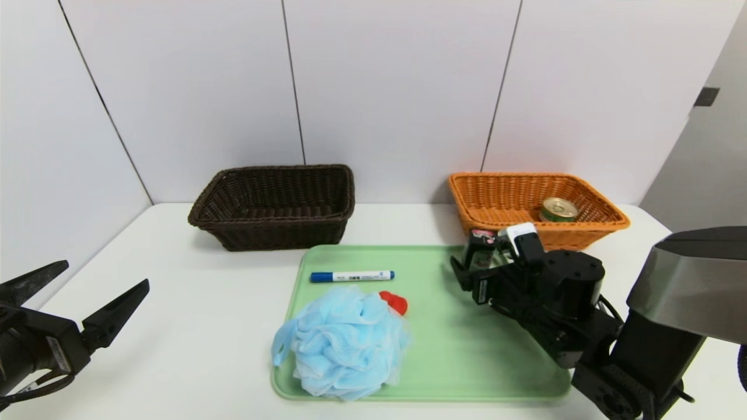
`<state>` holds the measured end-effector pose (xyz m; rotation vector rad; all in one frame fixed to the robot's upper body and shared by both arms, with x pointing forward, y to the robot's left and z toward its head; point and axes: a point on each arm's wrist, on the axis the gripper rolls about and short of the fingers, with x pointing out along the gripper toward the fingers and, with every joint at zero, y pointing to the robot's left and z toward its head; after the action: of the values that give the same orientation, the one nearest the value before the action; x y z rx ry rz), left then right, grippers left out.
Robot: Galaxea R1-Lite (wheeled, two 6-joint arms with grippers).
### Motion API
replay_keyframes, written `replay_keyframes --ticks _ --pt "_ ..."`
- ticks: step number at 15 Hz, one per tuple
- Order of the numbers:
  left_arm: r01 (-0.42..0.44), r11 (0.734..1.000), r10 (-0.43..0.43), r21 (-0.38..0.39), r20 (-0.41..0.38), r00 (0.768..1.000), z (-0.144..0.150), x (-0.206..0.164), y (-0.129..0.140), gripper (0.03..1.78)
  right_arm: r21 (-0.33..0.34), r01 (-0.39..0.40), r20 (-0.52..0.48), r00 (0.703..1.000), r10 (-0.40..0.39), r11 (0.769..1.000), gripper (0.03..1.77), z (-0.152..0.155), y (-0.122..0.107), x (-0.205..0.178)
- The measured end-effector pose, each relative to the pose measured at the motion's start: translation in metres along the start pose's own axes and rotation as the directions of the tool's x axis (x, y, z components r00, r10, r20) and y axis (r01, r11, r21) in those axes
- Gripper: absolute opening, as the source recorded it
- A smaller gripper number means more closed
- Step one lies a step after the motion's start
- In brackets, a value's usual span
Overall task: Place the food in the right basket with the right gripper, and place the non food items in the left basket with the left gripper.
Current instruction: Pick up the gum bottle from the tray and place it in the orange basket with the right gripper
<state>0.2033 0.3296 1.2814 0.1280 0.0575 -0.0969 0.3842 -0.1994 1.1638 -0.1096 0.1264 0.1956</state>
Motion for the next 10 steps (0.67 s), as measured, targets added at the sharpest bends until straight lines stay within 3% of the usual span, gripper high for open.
replay_keyframes --ticks 10 --pt "0.001 1.000 -0.001 -0.003 -0.002 1.000 -0.0007 -0.0001 -0.0001 1.69 -0.002 0.005 -0.005 1.000 -0.005 1.000 1.70 -0.0039 0.0012 0.0053"
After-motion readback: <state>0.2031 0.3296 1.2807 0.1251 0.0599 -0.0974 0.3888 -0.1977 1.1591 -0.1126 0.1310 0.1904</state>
